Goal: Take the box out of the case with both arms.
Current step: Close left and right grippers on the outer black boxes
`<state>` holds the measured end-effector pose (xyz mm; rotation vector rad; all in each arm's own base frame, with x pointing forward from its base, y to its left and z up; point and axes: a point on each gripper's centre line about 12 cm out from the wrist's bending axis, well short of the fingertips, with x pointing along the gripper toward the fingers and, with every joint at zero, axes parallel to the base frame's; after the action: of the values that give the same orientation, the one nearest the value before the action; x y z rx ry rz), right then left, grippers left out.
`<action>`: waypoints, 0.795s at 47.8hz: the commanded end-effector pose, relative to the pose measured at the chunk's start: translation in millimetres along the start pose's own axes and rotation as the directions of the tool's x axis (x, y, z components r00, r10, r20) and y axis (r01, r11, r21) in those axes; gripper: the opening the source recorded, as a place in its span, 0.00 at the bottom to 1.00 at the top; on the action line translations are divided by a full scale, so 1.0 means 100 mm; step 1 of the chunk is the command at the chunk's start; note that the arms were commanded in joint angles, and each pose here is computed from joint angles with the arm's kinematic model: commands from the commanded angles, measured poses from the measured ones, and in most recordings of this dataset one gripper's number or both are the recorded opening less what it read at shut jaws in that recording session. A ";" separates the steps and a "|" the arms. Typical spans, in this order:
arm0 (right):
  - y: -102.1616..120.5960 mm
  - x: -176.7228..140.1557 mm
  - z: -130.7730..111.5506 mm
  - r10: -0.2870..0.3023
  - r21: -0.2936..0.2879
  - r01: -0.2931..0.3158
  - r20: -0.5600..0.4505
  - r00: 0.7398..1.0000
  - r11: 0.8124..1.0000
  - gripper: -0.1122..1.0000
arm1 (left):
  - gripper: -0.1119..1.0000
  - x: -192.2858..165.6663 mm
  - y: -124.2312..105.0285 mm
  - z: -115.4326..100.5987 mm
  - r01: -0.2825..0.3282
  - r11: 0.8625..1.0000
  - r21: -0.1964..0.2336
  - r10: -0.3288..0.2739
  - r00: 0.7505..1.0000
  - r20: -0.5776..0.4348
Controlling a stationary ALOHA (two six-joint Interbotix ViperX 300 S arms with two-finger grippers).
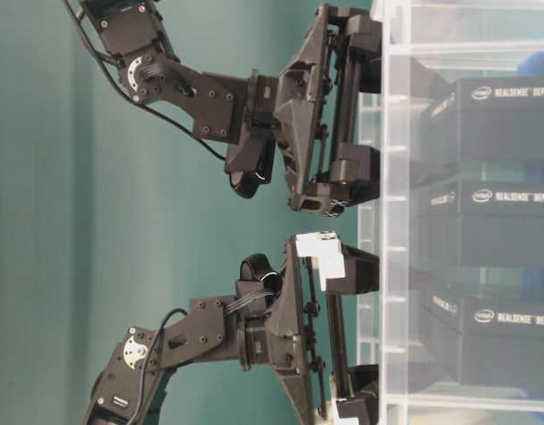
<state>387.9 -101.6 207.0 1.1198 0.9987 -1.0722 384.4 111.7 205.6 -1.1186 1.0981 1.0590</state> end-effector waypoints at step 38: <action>0.04 -0.14 0.01 0.022 0.084 -0.022 0.010 1.000 0.996 0.72 | 0.67 -0.21 0.00 -0.10 0.014 1.000 0.003 -0.014 1.000 0.004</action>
<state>386.1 -101.4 206.6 1.1865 0.9709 -1.1367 380.5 103.8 207.1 -1.1196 1.1201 1.0749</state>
